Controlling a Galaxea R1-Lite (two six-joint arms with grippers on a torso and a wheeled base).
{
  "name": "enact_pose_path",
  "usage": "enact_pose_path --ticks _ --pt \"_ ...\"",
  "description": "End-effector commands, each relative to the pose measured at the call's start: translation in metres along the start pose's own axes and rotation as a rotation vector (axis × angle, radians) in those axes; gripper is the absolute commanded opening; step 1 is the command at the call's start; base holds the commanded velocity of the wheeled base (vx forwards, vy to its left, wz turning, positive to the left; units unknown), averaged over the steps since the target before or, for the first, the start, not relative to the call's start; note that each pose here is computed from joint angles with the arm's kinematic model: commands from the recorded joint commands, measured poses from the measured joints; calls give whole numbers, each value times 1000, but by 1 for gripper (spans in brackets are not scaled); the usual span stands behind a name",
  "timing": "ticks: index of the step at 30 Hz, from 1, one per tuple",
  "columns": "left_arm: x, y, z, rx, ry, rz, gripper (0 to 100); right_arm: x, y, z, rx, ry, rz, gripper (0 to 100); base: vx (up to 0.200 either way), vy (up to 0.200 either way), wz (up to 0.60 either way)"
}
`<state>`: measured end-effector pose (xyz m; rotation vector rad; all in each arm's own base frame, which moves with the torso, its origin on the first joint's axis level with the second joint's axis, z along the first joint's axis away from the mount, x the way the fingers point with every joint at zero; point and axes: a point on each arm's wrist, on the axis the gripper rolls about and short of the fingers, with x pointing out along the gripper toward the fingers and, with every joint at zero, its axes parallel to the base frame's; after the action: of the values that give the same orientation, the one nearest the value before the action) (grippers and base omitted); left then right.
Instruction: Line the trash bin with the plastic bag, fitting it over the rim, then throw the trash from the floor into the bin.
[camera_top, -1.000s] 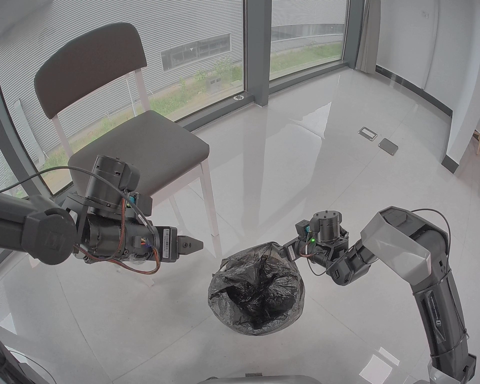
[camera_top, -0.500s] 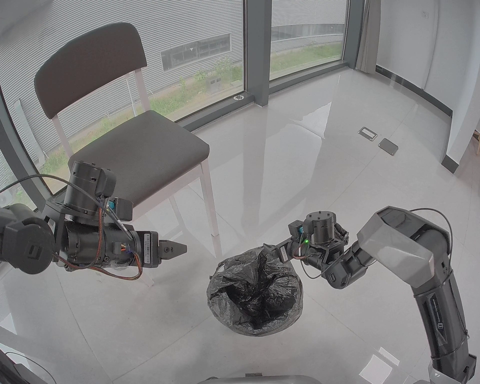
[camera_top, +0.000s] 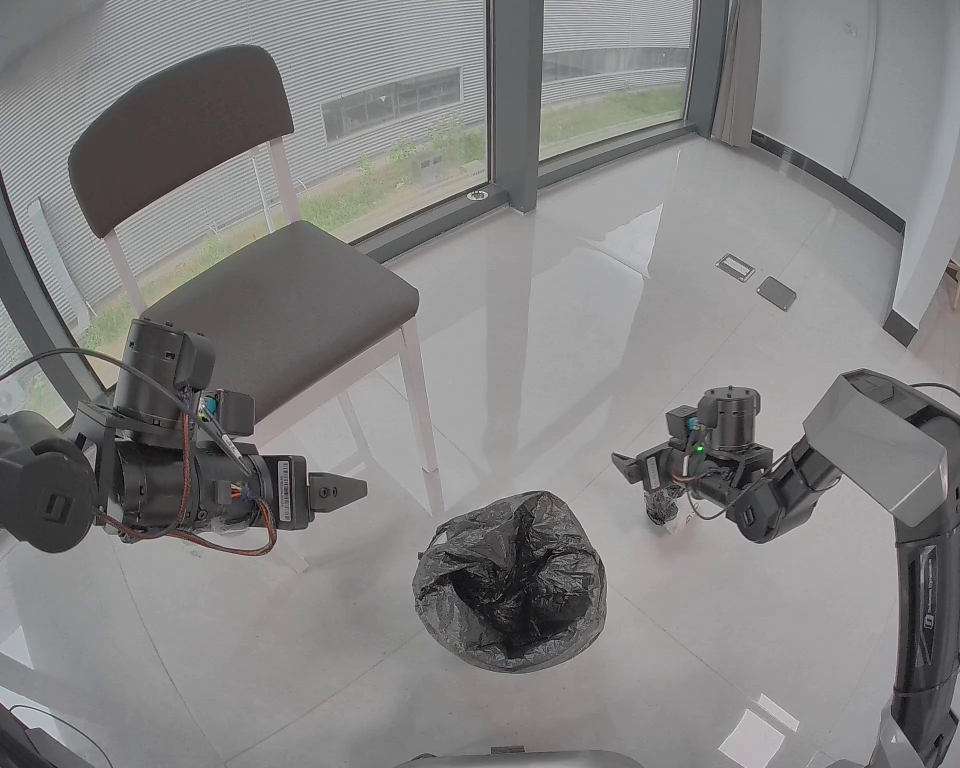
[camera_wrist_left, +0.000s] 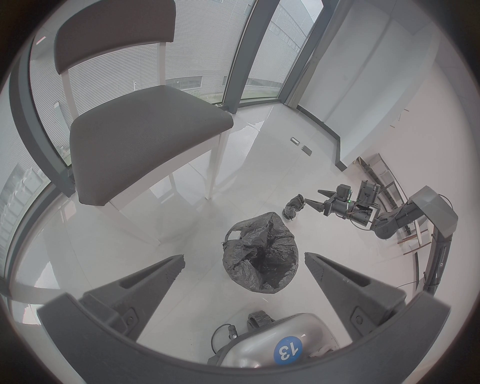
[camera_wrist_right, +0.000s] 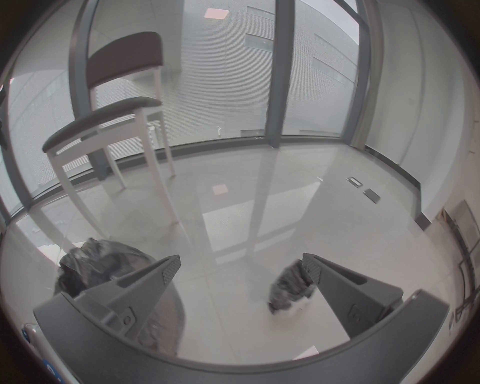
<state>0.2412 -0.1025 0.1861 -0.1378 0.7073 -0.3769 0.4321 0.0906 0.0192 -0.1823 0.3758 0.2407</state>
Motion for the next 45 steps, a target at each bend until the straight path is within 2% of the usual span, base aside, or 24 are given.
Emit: enact_pose_path --ticks 1,6,10,19,30,45 --pt "2 -2 -2 6 8 -8 100 -2 -50 -33 50 88 -100 100 0 0 0" --pt "16 -6 0 13 28 -15 100 8 -81 -64 84 151 -160 100 0 0 0" --pt "30 -12 1 1 26 -28 100 22 -96 -79 98 155 -188 100 0 0 0" --pt "45 -21 -3 -22 64 -41 100 62 -102 -104 112 131 -200 100 0 0 0" --pt "54 -23 -2 -30 69 -21 100 108 -102 -105 165 102 -194 100 0 0 0" --pt "53 -30 -3 -18 61 -28 100 135 -98 -106 198 60 -184 100 0 0 0"
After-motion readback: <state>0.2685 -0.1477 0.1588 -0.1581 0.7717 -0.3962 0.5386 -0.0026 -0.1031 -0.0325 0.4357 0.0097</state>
